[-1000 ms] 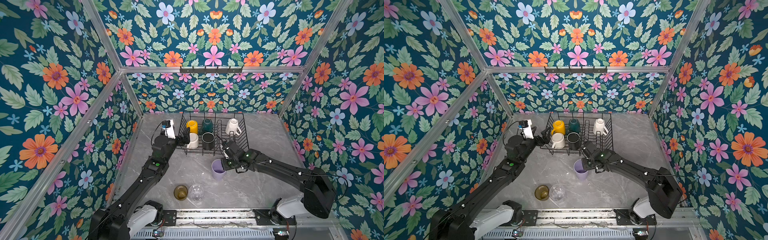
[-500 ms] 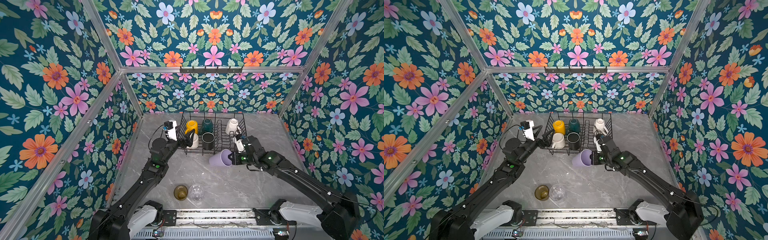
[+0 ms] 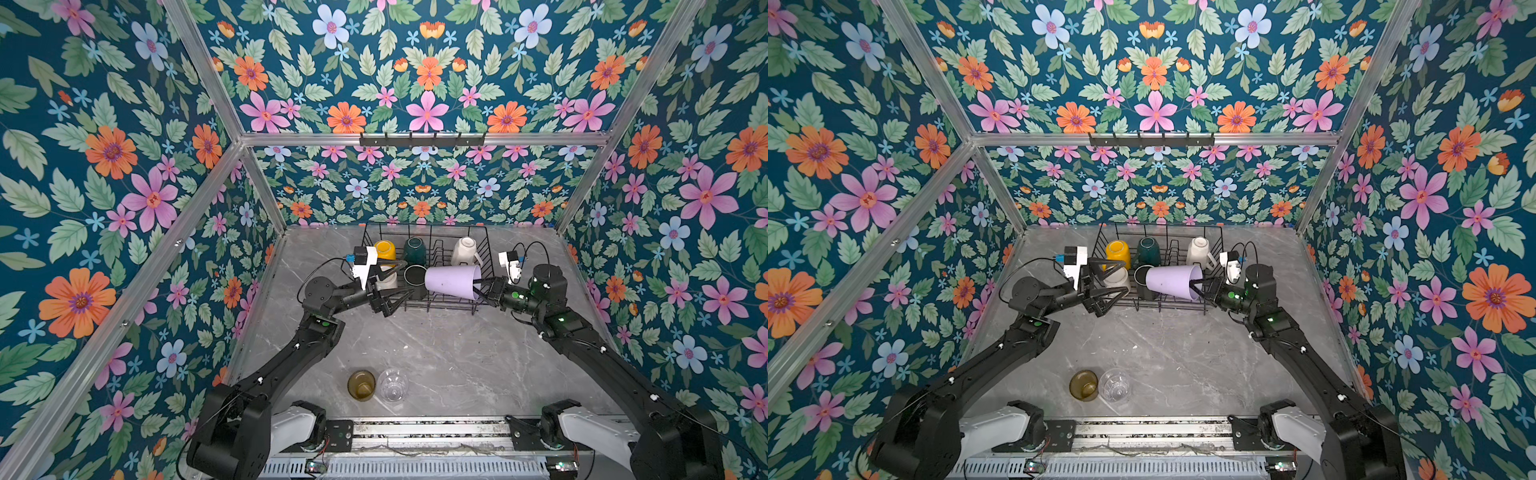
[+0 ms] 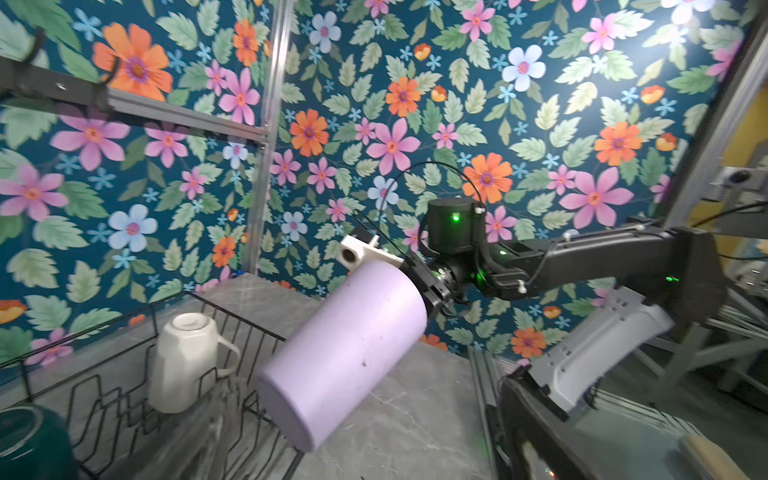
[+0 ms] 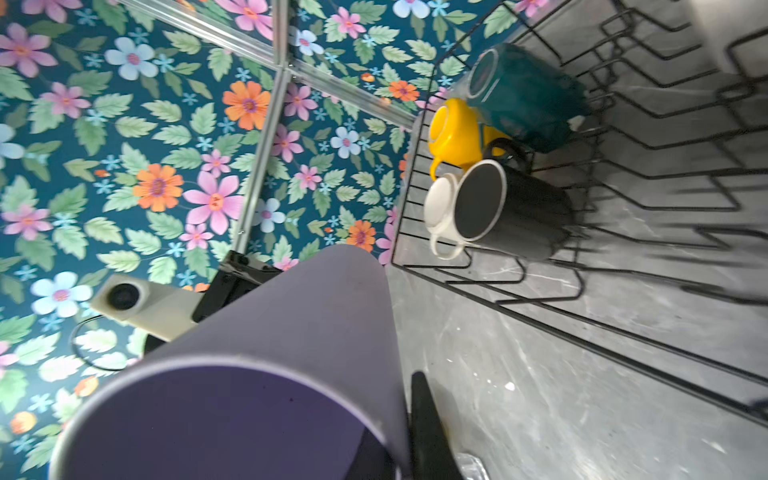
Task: Load the cups into the dish rack
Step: 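Lift the lilac cup over the rack while the left gripper moves to take it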
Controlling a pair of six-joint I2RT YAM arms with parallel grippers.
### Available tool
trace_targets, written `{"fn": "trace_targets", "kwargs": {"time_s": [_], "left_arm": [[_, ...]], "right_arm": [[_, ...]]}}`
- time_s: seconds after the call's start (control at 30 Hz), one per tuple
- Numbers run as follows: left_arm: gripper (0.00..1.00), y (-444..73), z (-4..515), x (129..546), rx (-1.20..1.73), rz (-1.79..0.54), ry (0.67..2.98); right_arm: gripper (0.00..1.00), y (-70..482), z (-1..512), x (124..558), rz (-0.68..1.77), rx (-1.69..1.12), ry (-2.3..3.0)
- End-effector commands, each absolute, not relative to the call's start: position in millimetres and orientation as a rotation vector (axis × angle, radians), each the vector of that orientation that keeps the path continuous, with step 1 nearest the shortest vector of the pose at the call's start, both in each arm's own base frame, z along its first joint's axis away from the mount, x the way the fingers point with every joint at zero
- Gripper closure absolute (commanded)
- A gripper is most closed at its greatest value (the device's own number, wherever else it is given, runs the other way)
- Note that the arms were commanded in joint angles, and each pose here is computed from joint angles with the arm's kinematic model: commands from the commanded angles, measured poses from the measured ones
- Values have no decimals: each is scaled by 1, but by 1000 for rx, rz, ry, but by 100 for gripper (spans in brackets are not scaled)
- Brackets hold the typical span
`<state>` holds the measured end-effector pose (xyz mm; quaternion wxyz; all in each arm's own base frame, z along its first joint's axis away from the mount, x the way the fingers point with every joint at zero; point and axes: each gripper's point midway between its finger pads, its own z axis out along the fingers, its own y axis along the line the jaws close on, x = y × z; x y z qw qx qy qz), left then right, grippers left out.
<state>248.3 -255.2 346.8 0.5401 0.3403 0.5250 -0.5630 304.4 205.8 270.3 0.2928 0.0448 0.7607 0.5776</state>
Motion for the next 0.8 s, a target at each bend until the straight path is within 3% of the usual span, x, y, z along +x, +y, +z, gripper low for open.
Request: {"fn": "trace_targets", "kwargs": {"time_s": [0.0, 0.43, 0.77], "left_arm": [[2, -257, 358, 230, 899, -1398, 1170], [2, -259, 357, 231, 917, -1405, 1170], [2, -259, 359, 226, 944, -1422, 1159]], "right_arm": [[100, 223, 315, 295, 1689, -72, 1887], [100, 273, 335, 259, 1787, -392, 1888], [100, 296, 338, 260, 1834, -469, 1886]]}}
